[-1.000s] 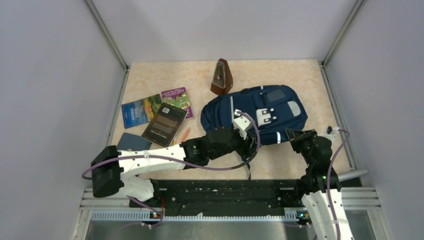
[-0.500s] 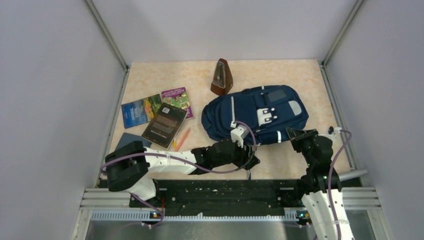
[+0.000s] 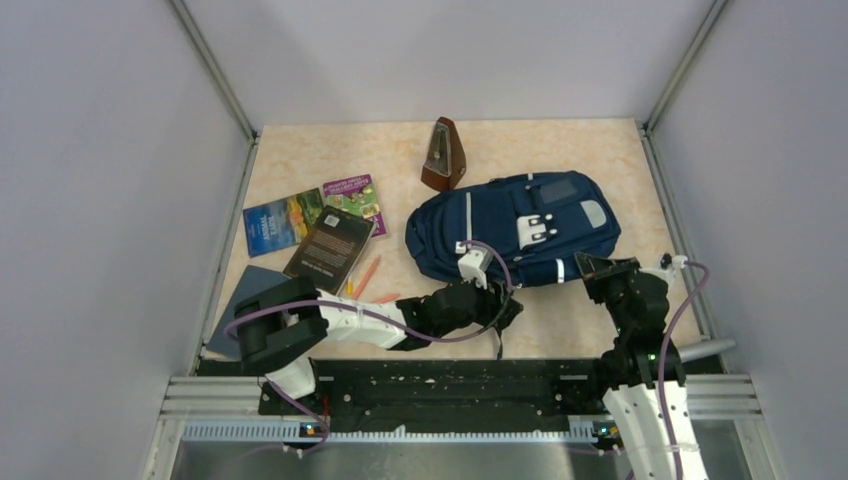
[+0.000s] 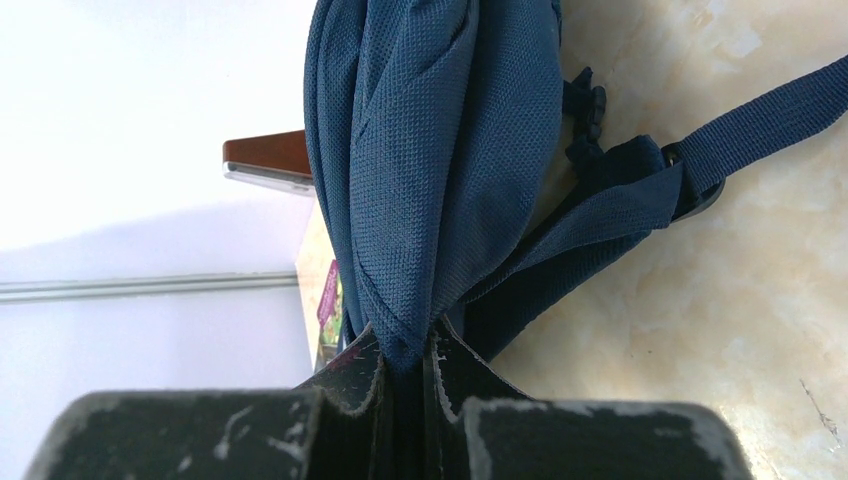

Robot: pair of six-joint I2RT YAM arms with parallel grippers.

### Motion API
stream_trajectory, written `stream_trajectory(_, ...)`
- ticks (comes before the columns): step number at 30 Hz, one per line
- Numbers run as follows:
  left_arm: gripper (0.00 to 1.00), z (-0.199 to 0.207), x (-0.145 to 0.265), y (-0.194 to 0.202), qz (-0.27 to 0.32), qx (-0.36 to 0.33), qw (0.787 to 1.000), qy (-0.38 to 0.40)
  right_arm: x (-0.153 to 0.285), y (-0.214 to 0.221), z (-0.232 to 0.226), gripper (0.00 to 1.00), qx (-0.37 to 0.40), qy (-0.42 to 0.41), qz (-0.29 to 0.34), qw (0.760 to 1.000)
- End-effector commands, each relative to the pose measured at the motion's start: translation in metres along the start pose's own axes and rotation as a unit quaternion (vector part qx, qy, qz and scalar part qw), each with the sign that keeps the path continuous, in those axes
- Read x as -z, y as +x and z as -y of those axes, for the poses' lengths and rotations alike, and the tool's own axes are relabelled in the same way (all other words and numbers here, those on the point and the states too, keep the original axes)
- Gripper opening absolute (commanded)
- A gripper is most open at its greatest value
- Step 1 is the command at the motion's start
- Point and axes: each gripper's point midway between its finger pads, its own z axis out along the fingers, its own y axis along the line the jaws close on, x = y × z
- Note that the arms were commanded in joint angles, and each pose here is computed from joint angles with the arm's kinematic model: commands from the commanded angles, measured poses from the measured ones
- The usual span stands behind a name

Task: Pack the student bag
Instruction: Unzip the student bag at the center of the board.

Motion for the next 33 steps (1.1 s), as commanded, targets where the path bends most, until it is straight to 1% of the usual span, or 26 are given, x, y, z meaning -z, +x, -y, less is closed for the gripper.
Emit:
stream_trajectory(1,0.7,0.008,-0.008,-0.027,0.065,0.013,0.998,0.006,0.021,-0.03,-0.068,0.0,-0.026,-0.102,0.048,0.993)
stream_trajectory(3,0.71,0.012,-0.011,-0.03,0.076,0.007,0.997,0.015,0.021,-0.029,-0.066,0.0,-0.027,-0.102,0.047,0.993)
stream_trajectory(7,0.71,0.009,-0.018,-0.034,0.086,0.004,0.996,0.003,0.022,-0.029,-0.067,0.0,-0.031,-0.104,0.048,0.993)
stream_trajectory(11,0.66,0.008,-0.023,-0.041,0.103,-0.009,0.995,-0.004,0.023,-0.03,-0.067,0.0,-0.032,-0.105,0.05,0.993)
stream_trajectory(14,0.6,0.013,-0.027,-0.046,0.11,-0.016,0.994,0.0,0.022,-0.03,-0.065,0.0,-0.032,-0.102,0.05,0.993)
stream_trajectory(23,0.6,0.019,-0.038,-0.052,0.122,-0.027,0.992,0.003,0.023,-0.029,-0.063,0.0,-0.033,-0.1,0.049,0.993)
stream_trajectory(25,0.54,0.016,-0.037,-0.056,0.132,-0.029,0.991,-0.006,0.022,-0.029,-0.062,0.0,-0.032,-0.098,0.049,0.993)
stream_trajectory(30,0.24,0.012,-0.037,-0.059,0.141,-0.028,0.99,-0.016,0.022,-0.028,-0.061,0.0,-0.032,-0.097,0.049,0.994)
stream_trajectory(31,0.18,0.012,-0.036,-0.059,0.141,-0.028,0.99,-0.015,0.022,-0.028,-0.06,0.0,-0.032,-0.096,0.049,0.994)
stream_trajectory(33,0.0,0.012,-0.036,-0.058,0.14,-0.028,0.99,-0.012,0.021,-0.028,-0.058,0.0,-0.03,-0.093,0.05,0.994)
